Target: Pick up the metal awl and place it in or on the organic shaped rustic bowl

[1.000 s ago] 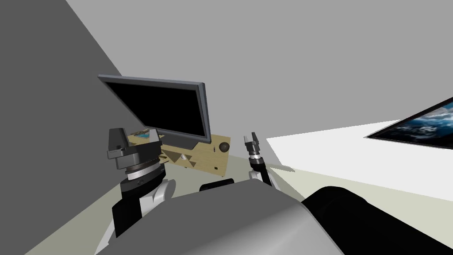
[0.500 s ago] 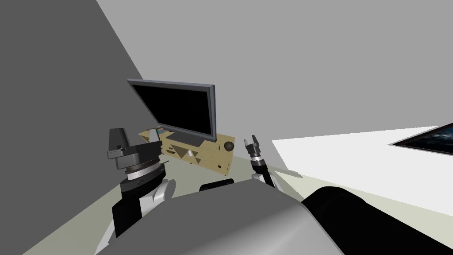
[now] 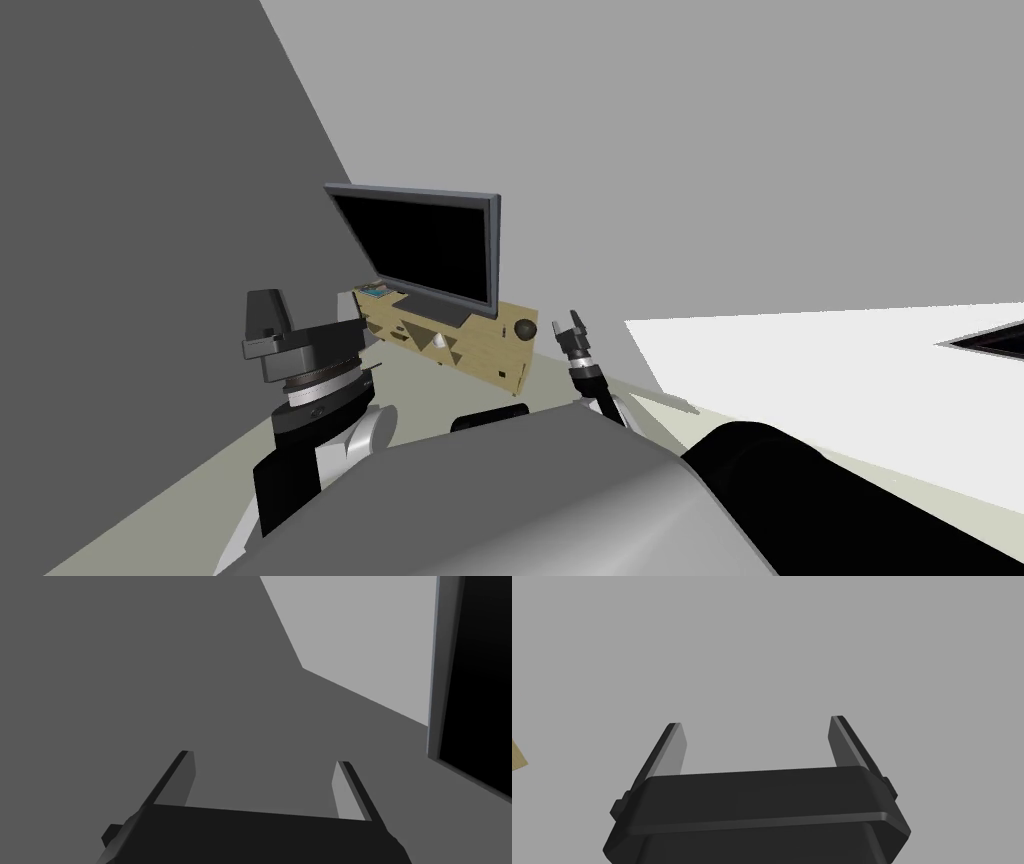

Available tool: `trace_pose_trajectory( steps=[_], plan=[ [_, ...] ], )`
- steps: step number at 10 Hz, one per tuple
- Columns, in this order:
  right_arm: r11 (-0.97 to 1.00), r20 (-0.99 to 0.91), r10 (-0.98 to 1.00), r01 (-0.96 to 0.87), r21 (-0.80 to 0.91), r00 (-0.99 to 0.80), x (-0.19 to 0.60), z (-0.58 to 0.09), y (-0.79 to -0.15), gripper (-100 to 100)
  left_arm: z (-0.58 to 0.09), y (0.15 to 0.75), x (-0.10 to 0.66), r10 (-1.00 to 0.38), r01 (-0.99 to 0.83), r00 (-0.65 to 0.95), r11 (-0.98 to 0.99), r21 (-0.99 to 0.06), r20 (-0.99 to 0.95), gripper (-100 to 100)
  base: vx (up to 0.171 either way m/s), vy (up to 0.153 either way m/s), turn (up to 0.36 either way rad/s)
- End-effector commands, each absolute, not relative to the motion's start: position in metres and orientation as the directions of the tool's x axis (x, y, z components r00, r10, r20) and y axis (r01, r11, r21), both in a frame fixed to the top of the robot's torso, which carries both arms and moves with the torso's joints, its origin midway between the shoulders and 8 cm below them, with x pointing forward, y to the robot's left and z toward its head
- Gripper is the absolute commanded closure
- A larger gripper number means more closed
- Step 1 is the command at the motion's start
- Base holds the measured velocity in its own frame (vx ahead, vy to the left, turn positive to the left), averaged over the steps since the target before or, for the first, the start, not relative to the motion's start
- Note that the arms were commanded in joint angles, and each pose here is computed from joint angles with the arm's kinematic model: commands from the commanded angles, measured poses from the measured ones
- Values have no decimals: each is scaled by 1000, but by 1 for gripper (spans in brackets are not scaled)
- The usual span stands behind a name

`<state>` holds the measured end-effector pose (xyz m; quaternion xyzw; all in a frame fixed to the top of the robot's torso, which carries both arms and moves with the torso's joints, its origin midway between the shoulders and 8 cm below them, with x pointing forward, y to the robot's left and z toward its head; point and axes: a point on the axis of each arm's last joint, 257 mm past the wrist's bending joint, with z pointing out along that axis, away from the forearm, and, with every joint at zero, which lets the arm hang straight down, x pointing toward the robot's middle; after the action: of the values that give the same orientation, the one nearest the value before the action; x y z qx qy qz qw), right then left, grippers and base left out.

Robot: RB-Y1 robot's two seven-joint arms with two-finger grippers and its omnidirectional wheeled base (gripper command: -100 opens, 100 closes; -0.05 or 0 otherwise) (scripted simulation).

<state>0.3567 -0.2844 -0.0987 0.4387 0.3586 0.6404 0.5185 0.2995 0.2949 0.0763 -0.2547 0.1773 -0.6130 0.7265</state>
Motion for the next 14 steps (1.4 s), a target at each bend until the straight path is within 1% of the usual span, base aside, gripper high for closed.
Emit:
trace_pose_trajectory(
  steps=[1, 8, 11, 13, 14],
  plan=[
    [-243, 233, 970, -301, 922, -69, 355, -114, -292, -100, 76, 295, 300, -981, 800, 185, 119, -588, 55, 0, -12, 51, 188],
    [-391, 392, 920, -171, 905, -26, 347, -159, -313, -100, 76, 295, 300, -981, 800, 185, 119, -588, 55, 0, -6, 42, 150],
    [-461, 465, 885, -92, 883, 34, 338, -191, -329, -100, 76, 295, 300, -981, 800, 186, 119, -588, 55, 0, 9, 36, 199],
    [-493, 498, 867, -93, 865, 31, 338, -191, -329, -100, 76, 295, 300, -981, 800, 186, 119, -588, 55, 0, 10, 22, 66],
    [-525, 528, 847, -58, 849, 69, 333, -207, -336, -100, 76, 295, 300, -981, 800, 186, 119, -588, 55, 0, 14, 33, 293]
  ],
)
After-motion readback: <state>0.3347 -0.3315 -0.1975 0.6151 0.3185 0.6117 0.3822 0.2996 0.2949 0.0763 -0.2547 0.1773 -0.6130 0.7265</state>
